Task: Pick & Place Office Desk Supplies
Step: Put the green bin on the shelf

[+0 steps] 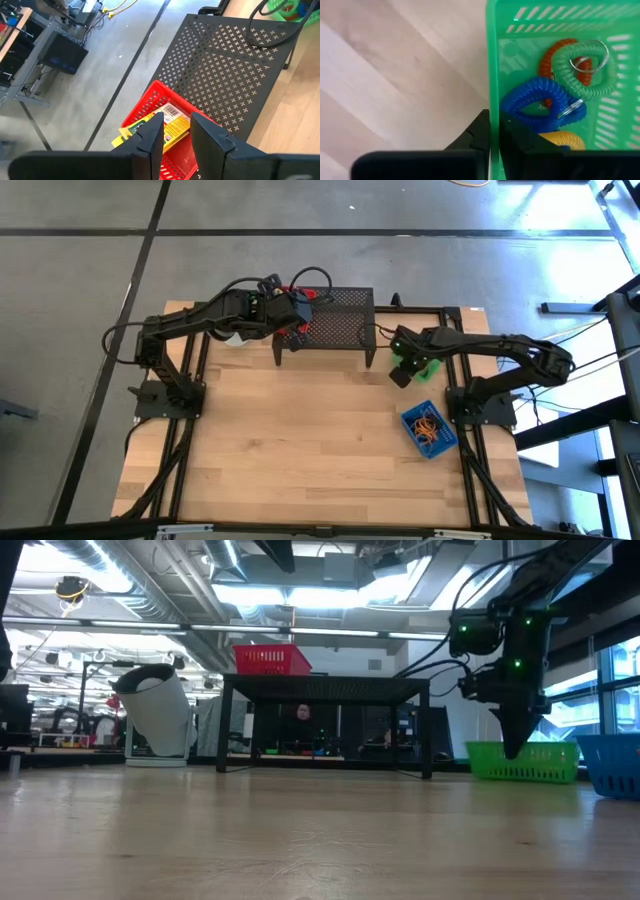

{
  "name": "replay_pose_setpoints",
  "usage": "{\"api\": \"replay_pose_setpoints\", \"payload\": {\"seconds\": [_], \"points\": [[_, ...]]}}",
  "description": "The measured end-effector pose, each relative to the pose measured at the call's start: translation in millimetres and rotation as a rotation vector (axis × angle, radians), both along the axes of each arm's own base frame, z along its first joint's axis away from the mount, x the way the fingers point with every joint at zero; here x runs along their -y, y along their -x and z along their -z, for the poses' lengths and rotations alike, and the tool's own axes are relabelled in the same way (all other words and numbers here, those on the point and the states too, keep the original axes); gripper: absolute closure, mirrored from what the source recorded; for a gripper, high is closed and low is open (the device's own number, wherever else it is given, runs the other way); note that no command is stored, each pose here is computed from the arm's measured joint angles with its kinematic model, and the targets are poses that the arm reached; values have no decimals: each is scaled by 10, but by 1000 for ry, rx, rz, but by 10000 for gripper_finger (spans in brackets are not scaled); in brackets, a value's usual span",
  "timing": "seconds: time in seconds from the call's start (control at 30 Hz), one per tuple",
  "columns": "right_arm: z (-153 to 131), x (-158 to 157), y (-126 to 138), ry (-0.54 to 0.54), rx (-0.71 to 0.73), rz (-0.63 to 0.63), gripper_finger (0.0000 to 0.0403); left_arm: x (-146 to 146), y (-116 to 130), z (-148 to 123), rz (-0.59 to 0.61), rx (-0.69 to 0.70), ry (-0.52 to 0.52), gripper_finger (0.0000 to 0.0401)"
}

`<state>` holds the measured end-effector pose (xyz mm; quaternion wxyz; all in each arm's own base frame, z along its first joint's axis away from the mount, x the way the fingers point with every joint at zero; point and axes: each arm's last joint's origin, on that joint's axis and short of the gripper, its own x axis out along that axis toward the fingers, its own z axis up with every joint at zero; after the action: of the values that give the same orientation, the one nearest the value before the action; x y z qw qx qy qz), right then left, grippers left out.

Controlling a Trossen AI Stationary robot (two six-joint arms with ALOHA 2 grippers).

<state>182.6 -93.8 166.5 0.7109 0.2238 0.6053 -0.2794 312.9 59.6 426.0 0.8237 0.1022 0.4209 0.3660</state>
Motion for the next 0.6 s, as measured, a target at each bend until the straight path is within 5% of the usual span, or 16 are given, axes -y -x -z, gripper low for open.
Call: {"api": "replay_pose_setpoints", "payload": {"seconds": [0.23, 0.6], "points": [[-21, 31, 38, -48, 45, 325, 391, 0, 0, 0, -12, 13, 7, 317], [-55, 191, -35, -15, 225, 636, 330, 11, -4, 3, -20, 34, 28, 319]]}}
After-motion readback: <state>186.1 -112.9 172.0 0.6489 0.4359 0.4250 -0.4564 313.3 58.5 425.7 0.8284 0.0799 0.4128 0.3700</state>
